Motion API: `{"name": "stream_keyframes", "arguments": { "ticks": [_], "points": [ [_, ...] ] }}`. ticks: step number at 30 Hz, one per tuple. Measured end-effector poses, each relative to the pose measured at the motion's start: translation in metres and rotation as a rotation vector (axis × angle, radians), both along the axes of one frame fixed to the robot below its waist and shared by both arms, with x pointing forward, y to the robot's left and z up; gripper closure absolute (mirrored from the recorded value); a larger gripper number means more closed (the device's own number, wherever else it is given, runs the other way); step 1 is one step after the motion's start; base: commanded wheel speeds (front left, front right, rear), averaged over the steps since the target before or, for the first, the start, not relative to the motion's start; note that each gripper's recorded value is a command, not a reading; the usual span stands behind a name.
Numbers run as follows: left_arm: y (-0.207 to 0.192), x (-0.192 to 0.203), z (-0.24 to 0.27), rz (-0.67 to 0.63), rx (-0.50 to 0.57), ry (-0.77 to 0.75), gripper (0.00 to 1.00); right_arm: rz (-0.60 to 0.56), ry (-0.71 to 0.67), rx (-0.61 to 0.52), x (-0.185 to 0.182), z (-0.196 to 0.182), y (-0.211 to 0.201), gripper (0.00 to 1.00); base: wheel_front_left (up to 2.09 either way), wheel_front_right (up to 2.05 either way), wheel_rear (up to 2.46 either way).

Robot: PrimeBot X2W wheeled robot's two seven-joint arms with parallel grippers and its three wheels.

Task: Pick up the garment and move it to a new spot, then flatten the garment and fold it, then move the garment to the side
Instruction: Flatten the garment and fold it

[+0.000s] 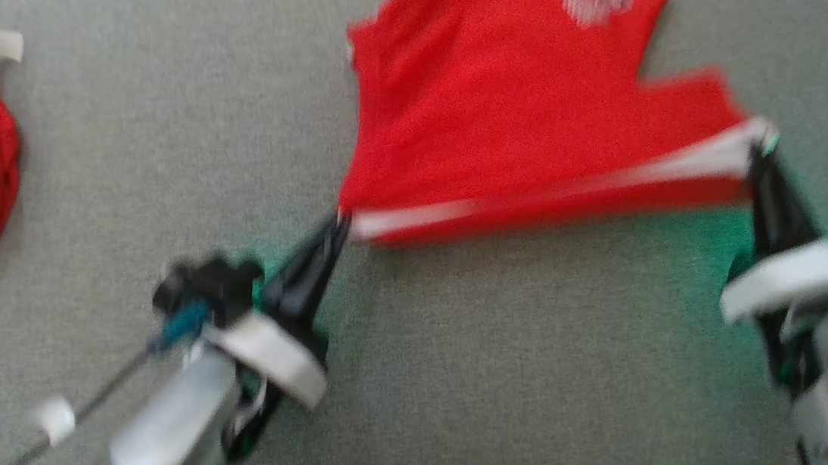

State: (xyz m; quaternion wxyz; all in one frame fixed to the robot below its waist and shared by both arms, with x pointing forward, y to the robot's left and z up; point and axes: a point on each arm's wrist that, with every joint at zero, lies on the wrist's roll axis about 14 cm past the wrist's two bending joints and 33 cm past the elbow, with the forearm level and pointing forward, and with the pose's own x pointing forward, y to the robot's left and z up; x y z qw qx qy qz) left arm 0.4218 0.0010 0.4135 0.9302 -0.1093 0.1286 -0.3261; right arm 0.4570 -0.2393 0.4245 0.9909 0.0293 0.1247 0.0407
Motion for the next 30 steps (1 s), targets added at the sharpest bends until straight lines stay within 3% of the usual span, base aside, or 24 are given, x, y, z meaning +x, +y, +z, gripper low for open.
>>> {"name": "stream_keyframes", "arguments": {
  "ticks": [6, 12, 20, 30],
  "points": [
    [0.006, -0.046, -0.004, -0.009, 0.022, 0.025, 1.0, -0.009, 0.082, 0.039, -0.06, -0.016, 0.004, 1.0, 0.0, 0.0, 0.0],
    [0.01, -0.056, 0.027, 0.022, -0.024, -0.055, 1.0, -0.041, -0.022, 0.055, -0.079, 0.015, -0.002, 1.0, 0.0, 0.0, 0.0],
    [0.012, -0.035, 0.053, 0.05, -0.078, -0.122, 1.0, -0.036, -0.102, 0.021, -0.055, 0.048, 0.005, 0.99, 0.0, 0.0, 0.0],
    [-0.003, 0.041, 0.071, 0.087, -0.154, -0.143, 1.0, -0.002, -0.158, -0.01, 0.034, 0.056, 0.018, 1.0, 0.0, 0.0, 0.0]
  ]
}}
